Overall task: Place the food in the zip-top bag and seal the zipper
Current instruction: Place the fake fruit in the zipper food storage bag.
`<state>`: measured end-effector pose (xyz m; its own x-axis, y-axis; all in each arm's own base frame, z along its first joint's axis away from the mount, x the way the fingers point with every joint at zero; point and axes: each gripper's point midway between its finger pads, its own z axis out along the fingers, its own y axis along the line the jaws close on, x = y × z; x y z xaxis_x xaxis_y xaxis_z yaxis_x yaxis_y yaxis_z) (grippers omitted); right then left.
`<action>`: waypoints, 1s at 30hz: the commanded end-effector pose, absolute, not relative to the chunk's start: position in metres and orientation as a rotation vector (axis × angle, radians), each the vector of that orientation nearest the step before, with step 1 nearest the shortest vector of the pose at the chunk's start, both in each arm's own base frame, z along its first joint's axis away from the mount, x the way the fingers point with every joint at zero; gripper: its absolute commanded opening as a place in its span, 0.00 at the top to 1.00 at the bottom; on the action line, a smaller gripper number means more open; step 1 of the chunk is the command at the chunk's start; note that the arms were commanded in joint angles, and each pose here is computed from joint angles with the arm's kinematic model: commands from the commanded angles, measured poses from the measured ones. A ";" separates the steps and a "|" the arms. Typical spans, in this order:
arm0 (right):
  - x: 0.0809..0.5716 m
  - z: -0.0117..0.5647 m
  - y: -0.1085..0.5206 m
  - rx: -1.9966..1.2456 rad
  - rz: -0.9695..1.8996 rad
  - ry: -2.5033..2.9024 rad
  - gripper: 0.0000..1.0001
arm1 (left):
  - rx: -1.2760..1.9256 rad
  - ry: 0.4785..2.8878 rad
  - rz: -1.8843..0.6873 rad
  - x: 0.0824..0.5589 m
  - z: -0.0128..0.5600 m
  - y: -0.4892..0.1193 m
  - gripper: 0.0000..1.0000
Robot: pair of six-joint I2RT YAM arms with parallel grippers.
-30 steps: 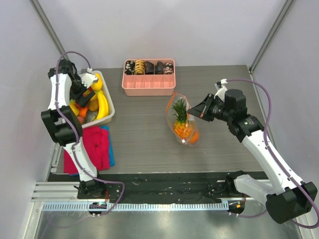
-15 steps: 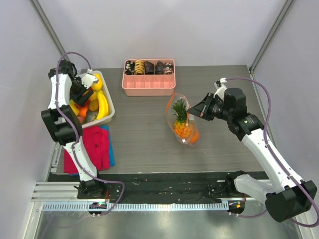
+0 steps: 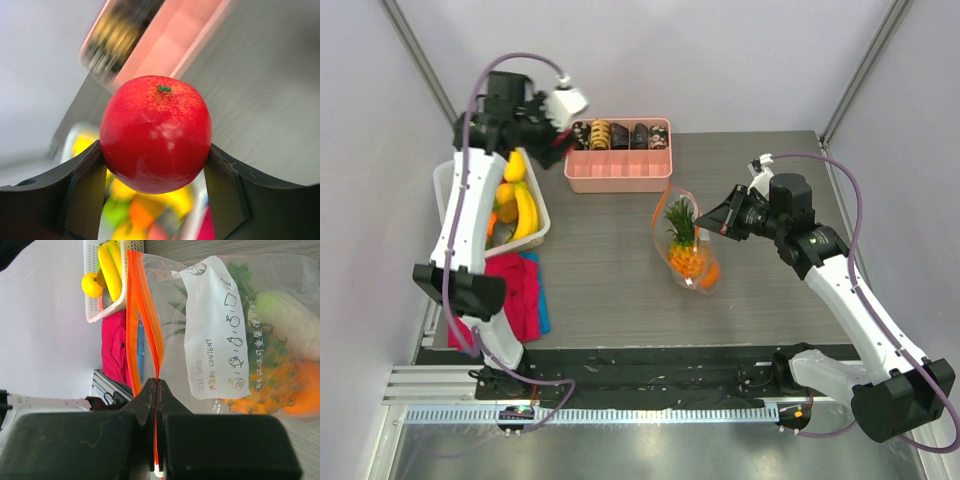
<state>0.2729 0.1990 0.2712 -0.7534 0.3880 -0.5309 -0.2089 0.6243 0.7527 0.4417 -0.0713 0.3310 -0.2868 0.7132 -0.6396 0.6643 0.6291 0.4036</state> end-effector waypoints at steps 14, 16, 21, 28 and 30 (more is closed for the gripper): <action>0.269 0.305 0.200 0.053 1.128 2.077 0.99 | 1.317 1.819 -0.600 0.275 0.302 -0.363 0.72; 0.268 0.307 0.200 0.046 1.134 2.074 0.99 | 1.334 1.827 -0.564 0.273 0.289 -0.366 0.71; 0.264 0.303 0.203 -0.001 1.162 2.085 0.99 | 1.290 1.897 -0.421 0.299 0.253 -0.369 0.71; 0.253 0.303 0.213 -0.085 1.244 2.104 0.99 | 1.166 1.879 -0.426 0.321 0.256 -0.387 0.64; 0.253 0.305 0.215 -0.097 1.258 2.100 0.99 | 1.138 1.949 -0.432 0.322 0.242 -0.389 0.62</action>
